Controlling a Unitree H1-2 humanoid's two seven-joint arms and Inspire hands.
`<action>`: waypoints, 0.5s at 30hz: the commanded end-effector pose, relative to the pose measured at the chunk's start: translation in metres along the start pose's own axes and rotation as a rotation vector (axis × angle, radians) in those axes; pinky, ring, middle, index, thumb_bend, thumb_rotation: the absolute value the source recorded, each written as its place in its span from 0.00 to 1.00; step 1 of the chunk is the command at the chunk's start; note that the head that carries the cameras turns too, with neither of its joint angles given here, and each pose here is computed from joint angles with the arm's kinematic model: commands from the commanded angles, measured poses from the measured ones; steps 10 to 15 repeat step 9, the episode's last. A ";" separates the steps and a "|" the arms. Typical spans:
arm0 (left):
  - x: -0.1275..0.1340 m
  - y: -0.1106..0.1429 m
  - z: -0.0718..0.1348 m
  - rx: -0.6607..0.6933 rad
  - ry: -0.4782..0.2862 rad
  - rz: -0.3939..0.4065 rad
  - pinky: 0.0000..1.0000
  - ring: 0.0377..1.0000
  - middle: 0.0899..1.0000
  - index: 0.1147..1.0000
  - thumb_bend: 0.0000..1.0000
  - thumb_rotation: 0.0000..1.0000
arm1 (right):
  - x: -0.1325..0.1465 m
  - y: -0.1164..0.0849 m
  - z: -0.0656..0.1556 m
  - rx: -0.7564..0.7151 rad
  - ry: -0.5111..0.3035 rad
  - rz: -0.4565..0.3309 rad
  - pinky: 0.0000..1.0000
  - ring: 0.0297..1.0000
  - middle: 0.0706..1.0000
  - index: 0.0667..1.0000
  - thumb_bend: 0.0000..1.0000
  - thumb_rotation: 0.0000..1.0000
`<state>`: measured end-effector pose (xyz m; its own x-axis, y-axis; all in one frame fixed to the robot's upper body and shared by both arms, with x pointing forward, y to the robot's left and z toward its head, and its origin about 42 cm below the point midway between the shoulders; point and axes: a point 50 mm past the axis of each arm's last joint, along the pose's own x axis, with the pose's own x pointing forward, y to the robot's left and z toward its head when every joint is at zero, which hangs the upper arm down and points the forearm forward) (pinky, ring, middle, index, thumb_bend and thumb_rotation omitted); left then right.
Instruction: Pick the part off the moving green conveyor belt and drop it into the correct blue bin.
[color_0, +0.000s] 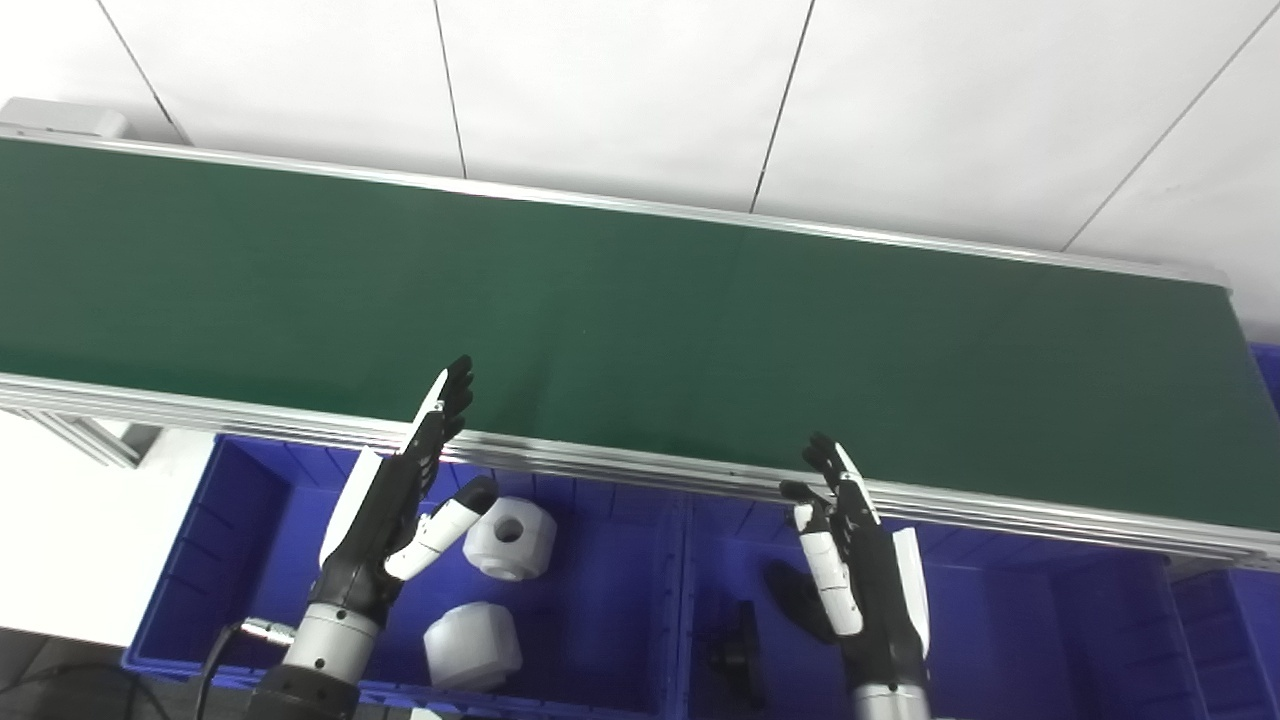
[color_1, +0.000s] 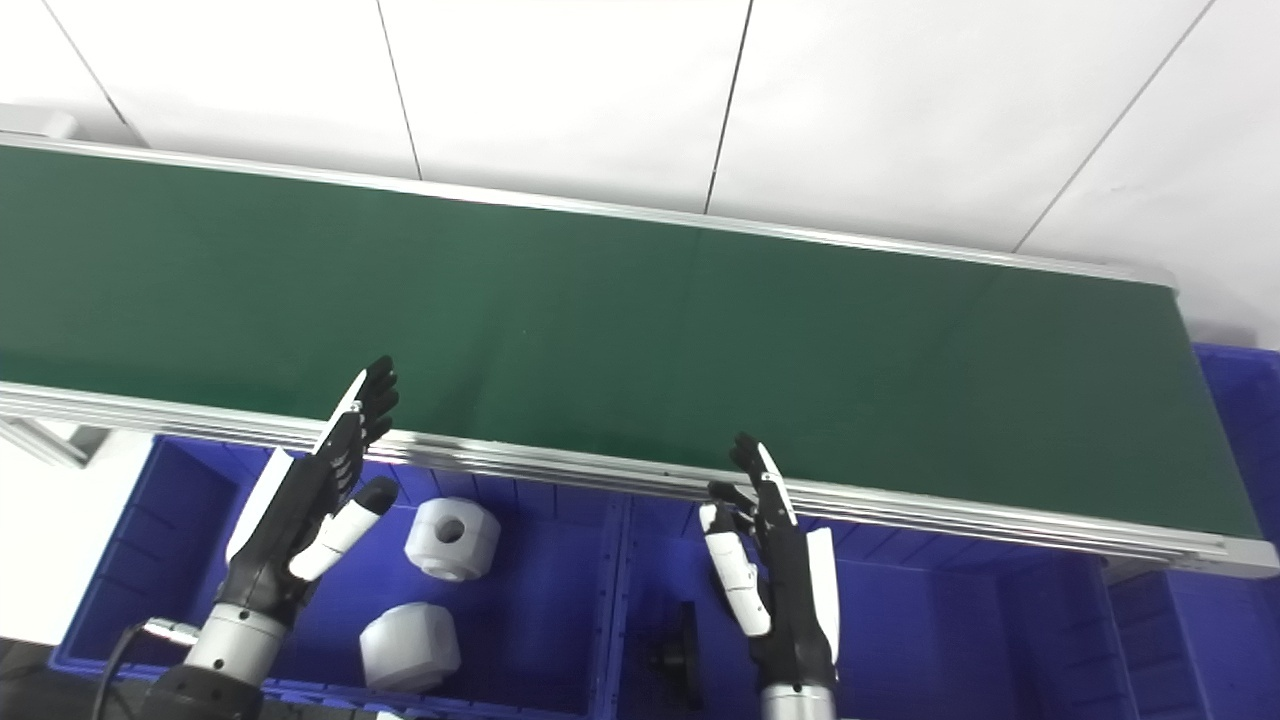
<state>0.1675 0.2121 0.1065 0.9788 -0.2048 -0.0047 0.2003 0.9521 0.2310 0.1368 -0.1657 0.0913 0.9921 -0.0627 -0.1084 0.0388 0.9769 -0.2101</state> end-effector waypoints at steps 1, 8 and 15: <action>0.004 0.009 0.006 0.010 -0.056 0.015 0.95 0.99 1.00 1.00 0.62 0.89 | 0.004 0.008 0.010 0.022 -0.063 -0.021 0.70 0.77 0.88 0.90 0.72 0.96; 0.006 0.023 0.000 0.000 -0.007 0.019 1.00 0.99 1.00 1.00 0.71 0.88 | 0.012 0.025 0.010 0.010 -0.068 -0.033 0.67 0.76 0.89 0.89 0.73 0.97; 0.006 0.024 -0.001 0.002 -0.004 0.018 1.00 0.99 1.00 1.00 0.72 0.88 | 0.013 0.026 0.010 0.010 -0.067 -0.034 0.67 0.76 0.89 0.89 0.73 0.97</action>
